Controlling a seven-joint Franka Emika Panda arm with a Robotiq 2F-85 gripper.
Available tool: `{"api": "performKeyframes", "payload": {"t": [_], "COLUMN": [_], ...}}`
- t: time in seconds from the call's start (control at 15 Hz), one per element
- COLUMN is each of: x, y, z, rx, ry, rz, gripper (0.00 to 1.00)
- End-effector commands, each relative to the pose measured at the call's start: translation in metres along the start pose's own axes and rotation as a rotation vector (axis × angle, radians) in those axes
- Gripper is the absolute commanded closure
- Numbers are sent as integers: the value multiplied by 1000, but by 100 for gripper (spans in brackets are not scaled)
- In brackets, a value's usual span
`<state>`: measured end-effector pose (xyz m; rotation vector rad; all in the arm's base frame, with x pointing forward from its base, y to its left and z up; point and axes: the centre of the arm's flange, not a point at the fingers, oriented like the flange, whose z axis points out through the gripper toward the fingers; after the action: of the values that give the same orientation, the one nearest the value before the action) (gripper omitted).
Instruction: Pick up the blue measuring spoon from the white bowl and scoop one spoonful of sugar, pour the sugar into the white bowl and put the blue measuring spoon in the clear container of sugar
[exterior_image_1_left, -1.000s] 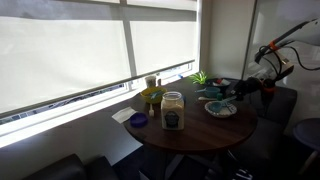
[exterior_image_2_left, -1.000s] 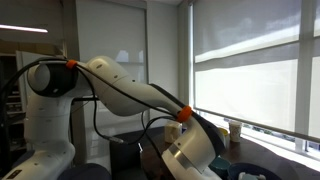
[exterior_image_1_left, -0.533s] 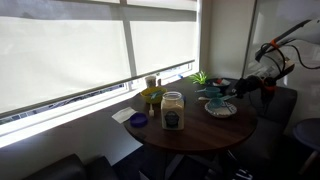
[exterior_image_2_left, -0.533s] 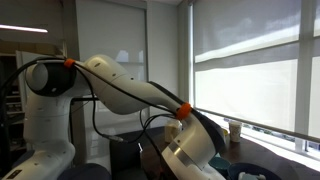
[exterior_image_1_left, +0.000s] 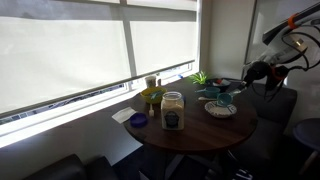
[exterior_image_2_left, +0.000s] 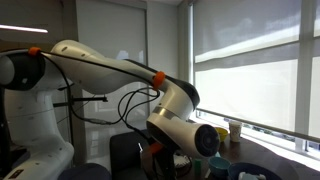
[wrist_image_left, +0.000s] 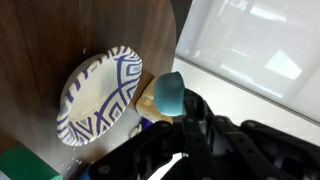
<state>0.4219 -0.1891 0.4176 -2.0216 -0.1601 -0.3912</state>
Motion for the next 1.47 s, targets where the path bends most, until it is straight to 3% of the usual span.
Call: {"api": "performKeyframes", "payload": {"t": [0.0, 0.07, 0.27, 0.4, 0.53, 0.73, 0.93, 1.07, 1.2, 1.27, 1.4], "x": [-8, 4, 6, 15, 30, 60, 99, 120, 127, 114, 120], "y": [-50, -25, -48, -73, -100, -140, -176, -193, -185, -197, -192], "z": [0, -3, -5, -9, -5, 25, 61, 76, 64, 74, 67], "rx": [-78, -36, -74, -95, -113, -187, -287, -359, -429, -367, -405], "ry": [47, 19, 62, 77, 30, -62, -71, -62, 24, -11, 19], "rz": [-178, -95, -183, -270, -340, -449, -588, -681, -723, -685, -701], "gripper": [97, 92, 98, 98, 98, 98, 98, 98, 98, 92, 92]}}
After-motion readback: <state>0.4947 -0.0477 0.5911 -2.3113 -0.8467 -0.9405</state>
